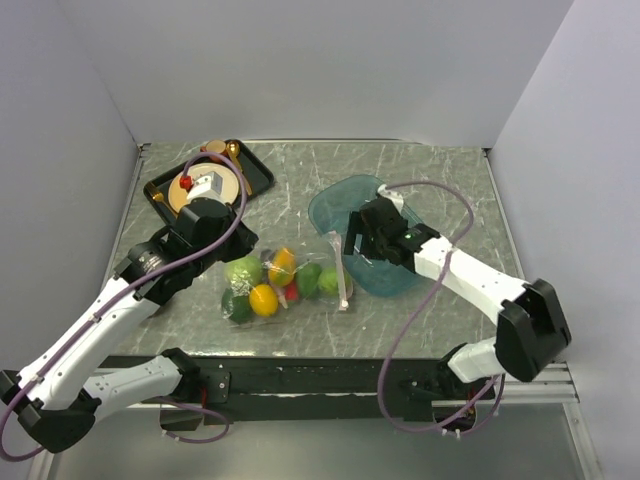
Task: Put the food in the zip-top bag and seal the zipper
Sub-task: Adjust the zipper food storage bag at the center of the board.
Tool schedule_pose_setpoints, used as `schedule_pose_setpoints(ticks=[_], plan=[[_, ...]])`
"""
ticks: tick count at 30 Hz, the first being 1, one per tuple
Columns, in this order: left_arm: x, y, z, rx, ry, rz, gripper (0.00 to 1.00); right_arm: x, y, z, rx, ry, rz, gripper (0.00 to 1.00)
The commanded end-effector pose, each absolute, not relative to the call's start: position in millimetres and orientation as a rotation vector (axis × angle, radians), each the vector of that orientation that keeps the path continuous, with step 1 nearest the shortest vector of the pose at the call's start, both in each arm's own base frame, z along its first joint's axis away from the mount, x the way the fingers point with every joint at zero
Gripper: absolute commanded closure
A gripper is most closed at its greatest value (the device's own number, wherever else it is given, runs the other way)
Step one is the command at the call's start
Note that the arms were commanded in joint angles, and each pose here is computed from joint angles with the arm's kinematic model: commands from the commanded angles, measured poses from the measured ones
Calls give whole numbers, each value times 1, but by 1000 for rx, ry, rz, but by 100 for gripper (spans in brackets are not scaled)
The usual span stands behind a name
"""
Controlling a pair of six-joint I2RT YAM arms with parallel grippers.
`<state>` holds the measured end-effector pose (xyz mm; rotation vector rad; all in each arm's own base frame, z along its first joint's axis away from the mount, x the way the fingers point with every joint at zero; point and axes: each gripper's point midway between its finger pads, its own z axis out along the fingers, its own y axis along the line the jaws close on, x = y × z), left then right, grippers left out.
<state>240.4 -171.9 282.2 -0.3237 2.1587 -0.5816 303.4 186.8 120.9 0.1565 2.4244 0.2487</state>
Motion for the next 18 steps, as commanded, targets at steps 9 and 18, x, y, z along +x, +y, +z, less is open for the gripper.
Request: schedule_pose_setpoints(ticks=[9, 18], plan=[[241, -176, 284, -326, 2142, -621, 84, 273, 201, 167, 200, 2307, 591, 0], [246, -191, 281, -270, 2167, -654, 81, 262, 228, 182, 156, 2236, 847, 1]])
